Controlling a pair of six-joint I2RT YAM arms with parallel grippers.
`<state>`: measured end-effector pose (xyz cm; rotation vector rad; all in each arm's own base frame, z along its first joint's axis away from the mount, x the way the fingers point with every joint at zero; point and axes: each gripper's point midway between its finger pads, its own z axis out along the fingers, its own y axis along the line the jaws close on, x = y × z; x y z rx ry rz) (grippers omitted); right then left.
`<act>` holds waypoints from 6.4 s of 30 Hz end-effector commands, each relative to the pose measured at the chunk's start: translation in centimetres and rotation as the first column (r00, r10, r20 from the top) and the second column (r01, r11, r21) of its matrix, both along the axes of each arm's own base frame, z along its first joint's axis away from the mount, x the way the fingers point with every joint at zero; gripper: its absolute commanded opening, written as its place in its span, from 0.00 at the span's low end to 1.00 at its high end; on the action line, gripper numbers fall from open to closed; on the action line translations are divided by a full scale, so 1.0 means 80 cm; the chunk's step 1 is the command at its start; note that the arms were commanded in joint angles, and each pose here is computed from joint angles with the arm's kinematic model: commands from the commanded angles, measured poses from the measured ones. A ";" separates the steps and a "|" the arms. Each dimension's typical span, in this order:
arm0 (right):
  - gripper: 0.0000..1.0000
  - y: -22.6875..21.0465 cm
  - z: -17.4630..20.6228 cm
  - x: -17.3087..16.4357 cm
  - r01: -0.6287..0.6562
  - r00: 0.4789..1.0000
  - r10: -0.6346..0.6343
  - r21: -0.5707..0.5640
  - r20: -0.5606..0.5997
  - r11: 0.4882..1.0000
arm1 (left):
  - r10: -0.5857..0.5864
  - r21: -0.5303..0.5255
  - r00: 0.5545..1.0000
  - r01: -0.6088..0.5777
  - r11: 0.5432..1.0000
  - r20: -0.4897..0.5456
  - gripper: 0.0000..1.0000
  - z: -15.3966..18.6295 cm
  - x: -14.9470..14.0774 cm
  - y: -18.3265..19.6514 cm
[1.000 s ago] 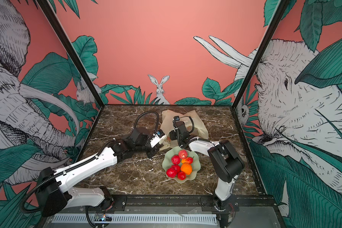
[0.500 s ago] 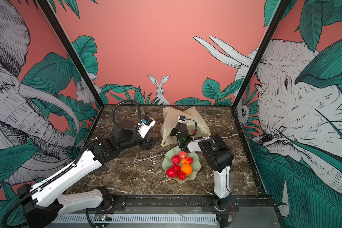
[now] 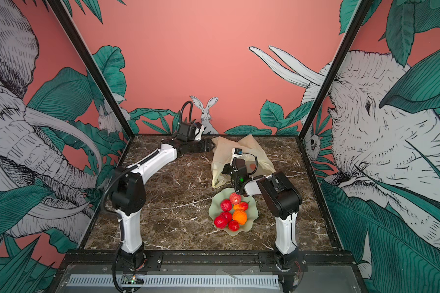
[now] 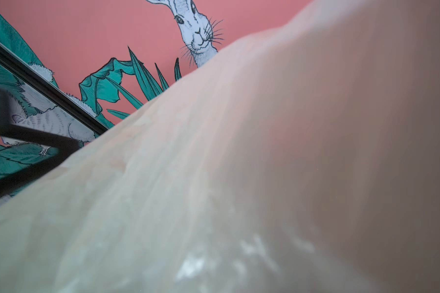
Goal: Take fruits out of the plastic bag
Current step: Take out the fake fruit from the plastic bag.
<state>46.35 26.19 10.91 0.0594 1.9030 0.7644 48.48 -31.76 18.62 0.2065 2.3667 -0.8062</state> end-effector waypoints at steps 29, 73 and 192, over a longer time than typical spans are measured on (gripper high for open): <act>0.70 -0.063 0.030 0.010 0.125 0.991 -0.133 0.186 0.030 0.975 | -0.361 -0.041 0.918 0.372 0.927 0.161 0.00 0.058 -0.079 -0.072; 0.74 0.035 -0.021 0.044 -0.266 0.956 0.271 0.058 -0.111 0.962 | -0.191 -0.267 0.978 0.162 0.950 -0.087 0.00 -0.058 -0.045 -0.014; 0.50 -0.075 -0.061 0.161 0.028 0.943 -0.129 -0.313 -0.307 0.949 | -0.368 -0.508 0.917 0.246 0.825 -0.153 0.00 -0.068 -0.082 0.003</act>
